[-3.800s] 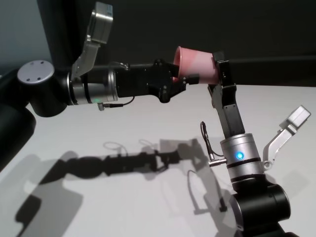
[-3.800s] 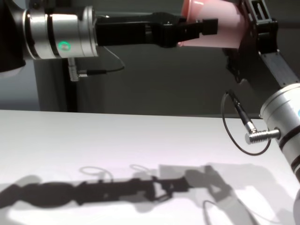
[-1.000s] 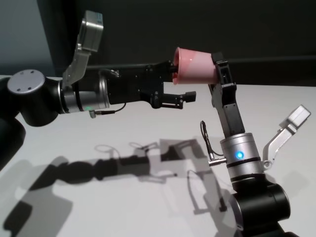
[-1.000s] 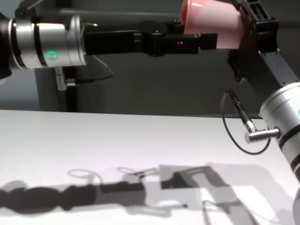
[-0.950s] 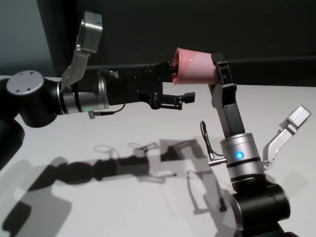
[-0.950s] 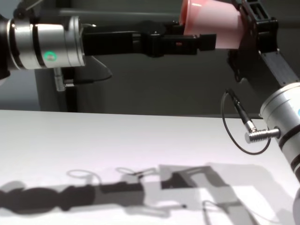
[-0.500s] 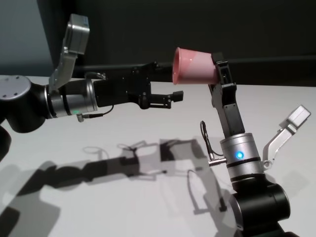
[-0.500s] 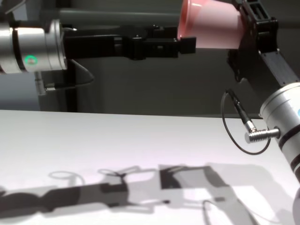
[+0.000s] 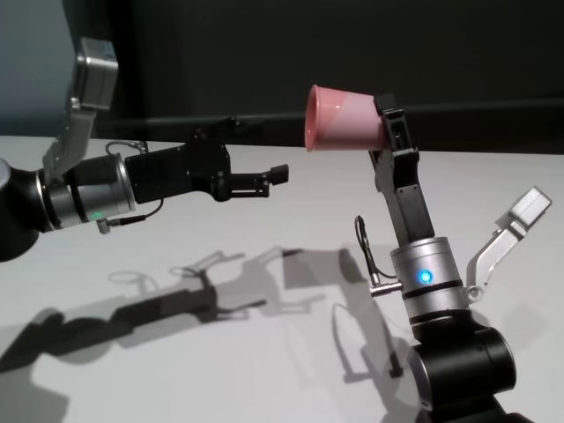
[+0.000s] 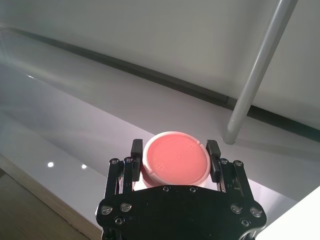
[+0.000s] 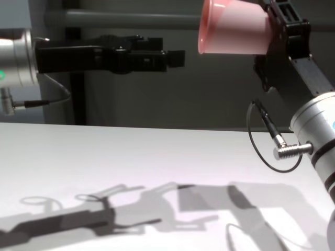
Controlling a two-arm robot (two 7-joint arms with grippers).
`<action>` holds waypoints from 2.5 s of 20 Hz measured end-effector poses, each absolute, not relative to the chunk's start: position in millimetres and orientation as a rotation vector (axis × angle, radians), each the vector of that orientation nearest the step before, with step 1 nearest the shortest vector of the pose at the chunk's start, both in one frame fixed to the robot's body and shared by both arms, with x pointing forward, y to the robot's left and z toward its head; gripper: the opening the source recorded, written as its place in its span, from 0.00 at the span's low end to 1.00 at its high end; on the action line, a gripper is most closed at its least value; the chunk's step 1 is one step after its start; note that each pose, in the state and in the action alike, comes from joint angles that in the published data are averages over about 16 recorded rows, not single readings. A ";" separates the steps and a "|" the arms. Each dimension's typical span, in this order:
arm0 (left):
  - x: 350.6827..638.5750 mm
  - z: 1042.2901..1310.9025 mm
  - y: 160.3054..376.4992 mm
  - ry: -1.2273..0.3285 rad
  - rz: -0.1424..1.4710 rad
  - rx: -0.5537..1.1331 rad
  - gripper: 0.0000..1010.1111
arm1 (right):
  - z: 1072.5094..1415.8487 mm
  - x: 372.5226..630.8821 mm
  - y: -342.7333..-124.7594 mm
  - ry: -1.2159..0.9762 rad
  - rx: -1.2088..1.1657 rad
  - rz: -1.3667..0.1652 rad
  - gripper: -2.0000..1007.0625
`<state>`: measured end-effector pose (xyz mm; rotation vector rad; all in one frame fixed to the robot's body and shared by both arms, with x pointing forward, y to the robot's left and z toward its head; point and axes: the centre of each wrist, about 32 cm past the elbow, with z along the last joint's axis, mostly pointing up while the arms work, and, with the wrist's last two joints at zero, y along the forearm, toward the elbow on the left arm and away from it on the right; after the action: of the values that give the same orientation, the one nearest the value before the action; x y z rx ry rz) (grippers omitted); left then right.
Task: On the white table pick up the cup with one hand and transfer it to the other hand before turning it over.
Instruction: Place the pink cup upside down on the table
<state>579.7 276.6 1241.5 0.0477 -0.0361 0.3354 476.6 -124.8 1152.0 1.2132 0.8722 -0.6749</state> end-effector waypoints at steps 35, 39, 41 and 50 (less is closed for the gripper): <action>488.9 1145.0 277.3 0.058 1.057 0.033 0.99 | 1151.9 476.5 -124.8 0.872 1.213 -0.675 0.73; 487.2 1141.9 276.2 0.063 1.064 0.038 0.99 | 1151.9 476.5 -124.8 0.872 1.213 -0.675 0.73; 486.8 1141.3 275.9 0.064 1.065 0.038 0.99 | 1151.9 476.5 -124.8 0.872 1.213 -0.675 0.73; 487.4 1142.2 275.8 0.063 1.064 0.038 0.99 | 1152.2 476.5 -125.8 0.868 1.212 -0.681 0.73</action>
<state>487.4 275.8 1142.2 0.0381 0.0632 1.0640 476.5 -125.8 1152.2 1.2118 0.8684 -0.6807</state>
